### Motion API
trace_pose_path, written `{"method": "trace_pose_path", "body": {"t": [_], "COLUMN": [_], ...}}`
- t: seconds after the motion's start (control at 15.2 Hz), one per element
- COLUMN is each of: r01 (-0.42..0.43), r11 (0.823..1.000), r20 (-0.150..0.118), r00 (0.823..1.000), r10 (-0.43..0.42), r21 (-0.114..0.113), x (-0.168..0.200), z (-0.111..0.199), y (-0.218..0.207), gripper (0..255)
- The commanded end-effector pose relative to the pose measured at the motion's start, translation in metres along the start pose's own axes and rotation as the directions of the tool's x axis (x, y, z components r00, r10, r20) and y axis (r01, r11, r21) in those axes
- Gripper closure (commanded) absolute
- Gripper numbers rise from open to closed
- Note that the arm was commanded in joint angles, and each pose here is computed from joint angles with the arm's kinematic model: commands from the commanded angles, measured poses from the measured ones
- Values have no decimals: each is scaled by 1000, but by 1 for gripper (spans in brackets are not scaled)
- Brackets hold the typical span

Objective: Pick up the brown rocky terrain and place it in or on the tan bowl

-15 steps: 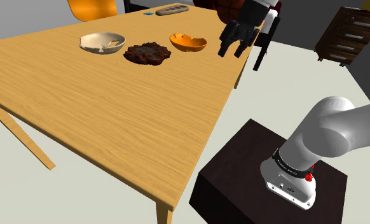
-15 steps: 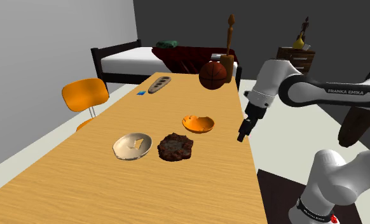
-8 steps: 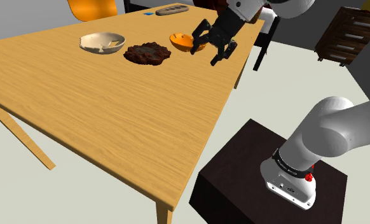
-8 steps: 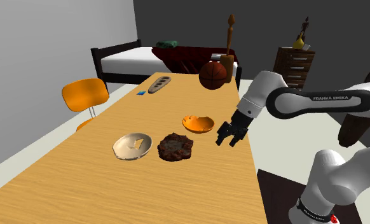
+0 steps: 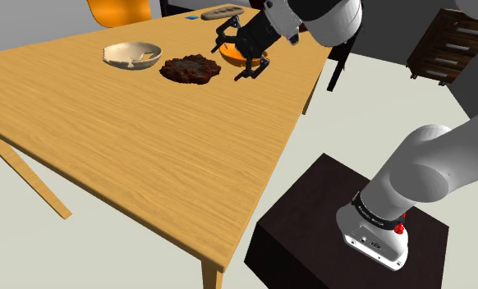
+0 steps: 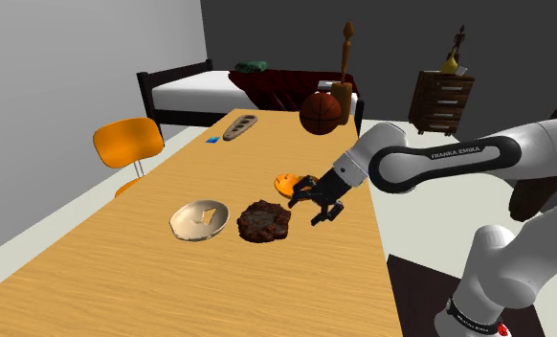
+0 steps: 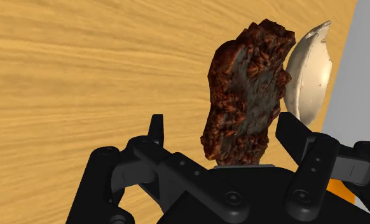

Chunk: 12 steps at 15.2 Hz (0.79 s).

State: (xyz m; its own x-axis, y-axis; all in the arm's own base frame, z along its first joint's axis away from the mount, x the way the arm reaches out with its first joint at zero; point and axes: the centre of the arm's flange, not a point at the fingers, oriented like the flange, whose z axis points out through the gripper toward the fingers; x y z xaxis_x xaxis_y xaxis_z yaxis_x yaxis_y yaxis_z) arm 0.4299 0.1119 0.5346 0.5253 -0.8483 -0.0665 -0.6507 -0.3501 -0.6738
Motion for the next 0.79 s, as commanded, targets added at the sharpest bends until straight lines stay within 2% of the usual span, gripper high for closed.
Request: {"method": "trace_pose_path", "body": {"t": [0.0, 0.46, 0.73], "r01": [-102, -102, -102], "r11": [993, 993, 993], "r20": [-25, -25, -25], "r00": [994, 994, 994], "r10": [104, 104, 104], "r21": [60, 60, 60], "x": [6, 7, 8], "z": [11, 48, 51], "y": [-8, -10, -10], "gripper": [0, 0, 0]}}
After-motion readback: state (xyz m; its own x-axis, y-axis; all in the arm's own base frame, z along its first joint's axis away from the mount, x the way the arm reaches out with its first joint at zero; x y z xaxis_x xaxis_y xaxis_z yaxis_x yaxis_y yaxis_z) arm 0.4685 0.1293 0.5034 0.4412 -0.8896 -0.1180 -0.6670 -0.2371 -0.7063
